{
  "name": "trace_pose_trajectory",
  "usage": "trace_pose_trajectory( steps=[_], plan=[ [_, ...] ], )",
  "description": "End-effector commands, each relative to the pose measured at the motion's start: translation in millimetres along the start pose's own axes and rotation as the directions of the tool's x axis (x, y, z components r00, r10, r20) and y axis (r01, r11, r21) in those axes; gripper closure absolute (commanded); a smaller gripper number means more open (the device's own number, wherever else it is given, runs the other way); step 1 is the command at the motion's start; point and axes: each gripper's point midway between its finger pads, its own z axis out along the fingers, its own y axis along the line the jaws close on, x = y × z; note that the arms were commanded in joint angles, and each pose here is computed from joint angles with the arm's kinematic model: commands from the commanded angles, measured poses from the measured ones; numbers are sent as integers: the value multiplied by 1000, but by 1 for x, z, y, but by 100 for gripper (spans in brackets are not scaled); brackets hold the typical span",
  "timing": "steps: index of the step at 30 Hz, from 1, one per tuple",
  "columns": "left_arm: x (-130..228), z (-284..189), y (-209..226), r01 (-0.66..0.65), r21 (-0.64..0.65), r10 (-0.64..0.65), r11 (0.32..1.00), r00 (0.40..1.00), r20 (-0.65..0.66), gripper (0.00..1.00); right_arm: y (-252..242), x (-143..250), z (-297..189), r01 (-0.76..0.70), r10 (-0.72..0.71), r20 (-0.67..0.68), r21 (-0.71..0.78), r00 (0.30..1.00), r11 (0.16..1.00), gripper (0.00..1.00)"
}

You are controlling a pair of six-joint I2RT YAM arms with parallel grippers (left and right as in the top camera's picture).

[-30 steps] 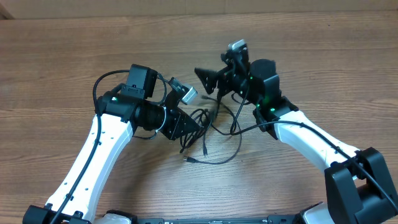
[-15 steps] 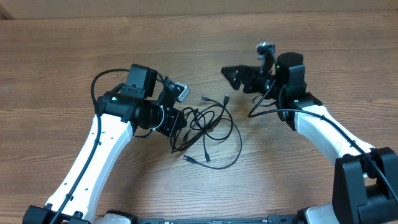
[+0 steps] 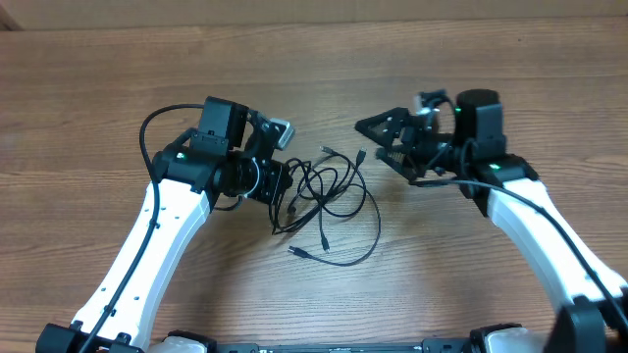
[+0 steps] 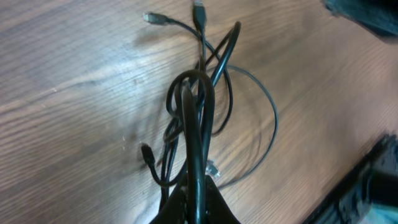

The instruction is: Untangle cables

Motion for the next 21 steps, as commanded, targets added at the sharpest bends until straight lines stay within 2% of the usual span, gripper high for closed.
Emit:
trace_pose_trajectory(
  steps=[1,3,8,11,16,21],
  plan=[
    [-19,-10,3,116,-30,-114,993,990,81,96,4,-2,-12,-155,150,85,48,985,987,0],
    [-27,-11,3,136,-23,-133,990,985,110,96,0,12,-7,-272,269,53,71,962,960,0],
    [-36,-11,-1,118,-12,-115,993,983,145,96,-3,30,18,-327,325,36,119,945,937,0],
    [-35,-9,-7,106,-4,-104,994,985,139,96,-4,36,34,-352,346,65,143,936,925,8],
    [-33,-5,-20,75,17,-77,997,989,124,96,-12,29,52,-400,373,175,159,911,903,11],
    [-34,-2,-28,53,30,-56,998,991,125,95,-34,28,67,-415,375,204,211,904,885,25]
  ],
)
